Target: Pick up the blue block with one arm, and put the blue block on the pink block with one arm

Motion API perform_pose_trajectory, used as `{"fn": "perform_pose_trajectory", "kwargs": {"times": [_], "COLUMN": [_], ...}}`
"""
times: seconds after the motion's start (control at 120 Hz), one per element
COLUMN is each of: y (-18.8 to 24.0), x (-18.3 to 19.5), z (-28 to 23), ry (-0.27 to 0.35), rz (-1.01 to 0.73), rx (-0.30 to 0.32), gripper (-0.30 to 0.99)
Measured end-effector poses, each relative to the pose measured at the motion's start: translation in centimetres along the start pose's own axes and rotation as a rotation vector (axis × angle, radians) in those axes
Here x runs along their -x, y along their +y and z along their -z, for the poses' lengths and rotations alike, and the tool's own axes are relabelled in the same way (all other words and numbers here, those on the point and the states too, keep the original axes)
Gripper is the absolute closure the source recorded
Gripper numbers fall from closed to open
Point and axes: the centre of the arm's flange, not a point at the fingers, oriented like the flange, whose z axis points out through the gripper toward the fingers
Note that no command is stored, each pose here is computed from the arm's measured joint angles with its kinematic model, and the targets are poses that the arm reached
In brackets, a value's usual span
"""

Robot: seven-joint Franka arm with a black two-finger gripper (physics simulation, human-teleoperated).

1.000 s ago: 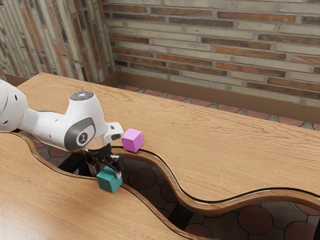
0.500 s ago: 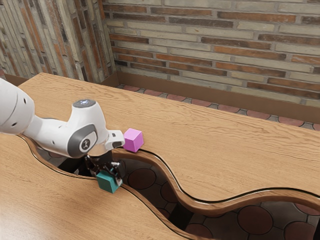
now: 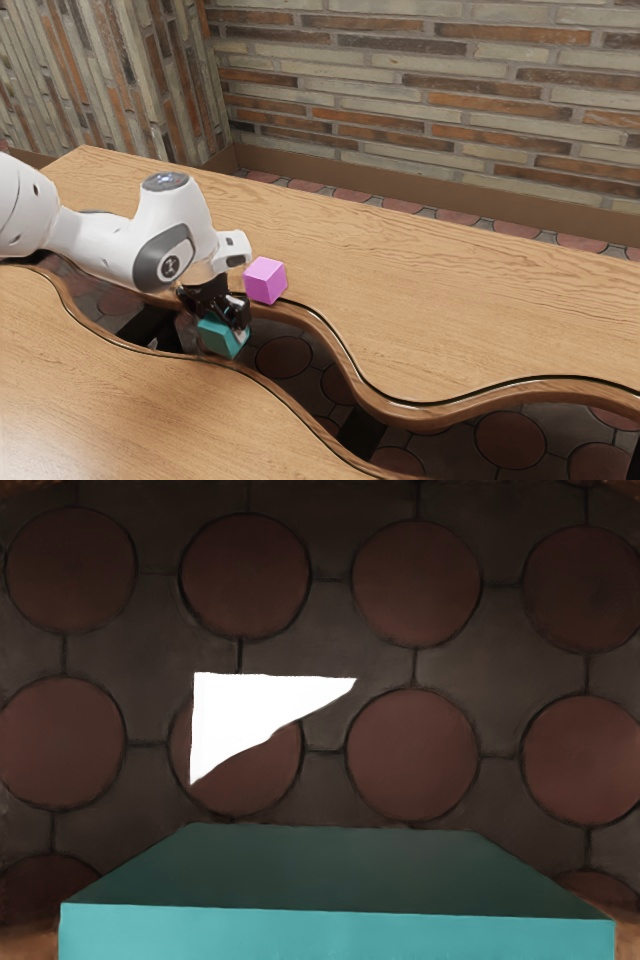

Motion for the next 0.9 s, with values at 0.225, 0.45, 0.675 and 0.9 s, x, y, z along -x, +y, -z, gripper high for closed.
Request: {"fn": "perform_pose_trajectory", "kwargs": {"times": [0.225, 0.45, 0.675, 0.9], "y": [-1.7, -3.4, -2.7, -2.7], "x": [-7.4, -11.7, -13.6, -15.0], "z": [5.9, 3.5, 1.5, 0.5], "ry": [0.083, 0.034, 0.013, 0.014], "rz": [-0.045, -0.048, -0.075, -0.088], "rx": [-0.082, -0.099, -0.088, -0.081], "gripper": [0.37, 0.36, 0.36, 0.36]}}
